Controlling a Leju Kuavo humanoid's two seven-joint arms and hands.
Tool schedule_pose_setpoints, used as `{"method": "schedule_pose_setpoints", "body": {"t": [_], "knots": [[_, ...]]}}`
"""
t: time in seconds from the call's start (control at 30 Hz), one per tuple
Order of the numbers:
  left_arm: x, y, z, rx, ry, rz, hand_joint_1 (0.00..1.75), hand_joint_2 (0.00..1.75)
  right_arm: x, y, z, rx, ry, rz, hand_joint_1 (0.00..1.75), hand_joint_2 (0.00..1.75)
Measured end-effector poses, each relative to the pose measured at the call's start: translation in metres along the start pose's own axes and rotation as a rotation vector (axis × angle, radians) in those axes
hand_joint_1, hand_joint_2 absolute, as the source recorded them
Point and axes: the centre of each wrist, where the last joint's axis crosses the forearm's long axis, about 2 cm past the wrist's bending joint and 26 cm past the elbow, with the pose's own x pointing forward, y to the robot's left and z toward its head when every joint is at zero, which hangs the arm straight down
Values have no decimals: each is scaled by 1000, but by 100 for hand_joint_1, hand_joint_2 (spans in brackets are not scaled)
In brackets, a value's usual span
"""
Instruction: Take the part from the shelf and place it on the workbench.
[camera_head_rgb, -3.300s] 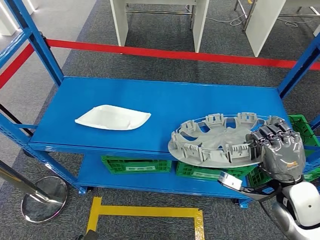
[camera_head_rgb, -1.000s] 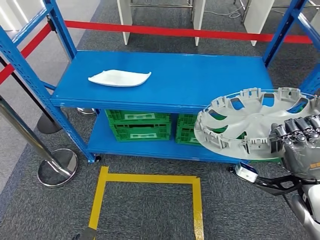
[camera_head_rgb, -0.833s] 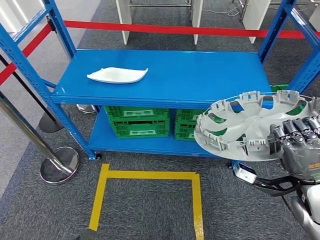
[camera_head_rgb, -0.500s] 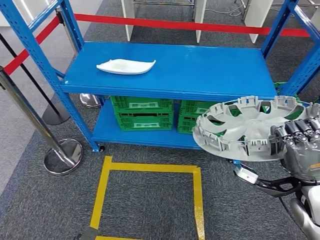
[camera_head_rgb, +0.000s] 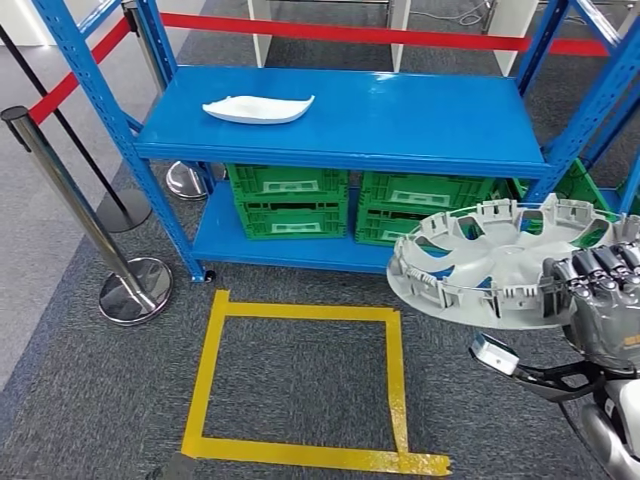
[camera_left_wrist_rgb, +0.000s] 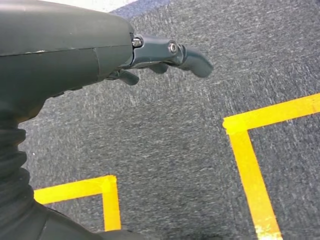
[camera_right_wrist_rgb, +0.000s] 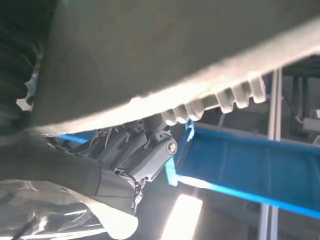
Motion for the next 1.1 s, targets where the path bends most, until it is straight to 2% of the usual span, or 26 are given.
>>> {"method": "schedule_pose_setpoints", "body": {"t": [1.1], "knots": [[-2,0,1,-10,-22,-7,0,175,6,0,13,38,-12,8,175,175]]}}
